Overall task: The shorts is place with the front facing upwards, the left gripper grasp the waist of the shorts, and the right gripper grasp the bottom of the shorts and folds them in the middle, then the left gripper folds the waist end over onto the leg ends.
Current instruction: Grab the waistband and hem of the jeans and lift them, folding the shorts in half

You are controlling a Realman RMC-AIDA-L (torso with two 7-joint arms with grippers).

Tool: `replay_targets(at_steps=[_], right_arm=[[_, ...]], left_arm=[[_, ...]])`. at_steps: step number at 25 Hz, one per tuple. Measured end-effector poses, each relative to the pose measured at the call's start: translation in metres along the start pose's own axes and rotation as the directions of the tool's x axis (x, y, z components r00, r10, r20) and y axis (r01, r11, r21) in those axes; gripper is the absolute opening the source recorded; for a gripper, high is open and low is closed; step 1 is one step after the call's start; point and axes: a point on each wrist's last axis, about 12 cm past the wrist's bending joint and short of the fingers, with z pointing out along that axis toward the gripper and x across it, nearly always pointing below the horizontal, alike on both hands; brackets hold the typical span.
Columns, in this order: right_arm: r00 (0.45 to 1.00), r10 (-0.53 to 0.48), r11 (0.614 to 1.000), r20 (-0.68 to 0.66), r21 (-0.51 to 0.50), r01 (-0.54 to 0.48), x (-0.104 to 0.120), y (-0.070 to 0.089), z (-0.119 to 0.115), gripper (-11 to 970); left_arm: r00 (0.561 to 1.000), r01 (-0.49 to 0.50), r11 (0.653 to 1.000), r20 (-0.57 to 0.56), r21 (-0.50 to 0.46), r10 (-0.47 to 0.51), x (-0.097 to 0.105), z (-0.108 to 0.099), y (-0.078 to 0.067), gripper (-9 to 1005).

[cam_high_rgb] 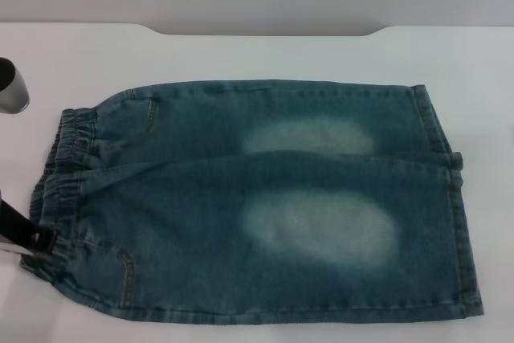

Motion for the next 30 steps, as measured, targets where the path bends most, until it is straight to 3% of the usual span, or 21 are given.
replay_targets(at_steps=[16, 30], right_arm=[[0.999, 0.036, 0.999, -0.015, -0.004, -0.036, 0.004, -0.002, 0.005, 817], [0.945, 0.272, 0.959, -0.183, -0.026, -0.281, 0.046, -0.014, 0.024, 816]], left_arm=[[0.991, -0.053, 0.999, 0.12, -0.012, 0.054, -0.016, -0.034, -0.008, 33], [0.982, -0.114, 0.993, 0.15, -0.019, 0.115, -0.03, -0.036, -0.013, 33]])
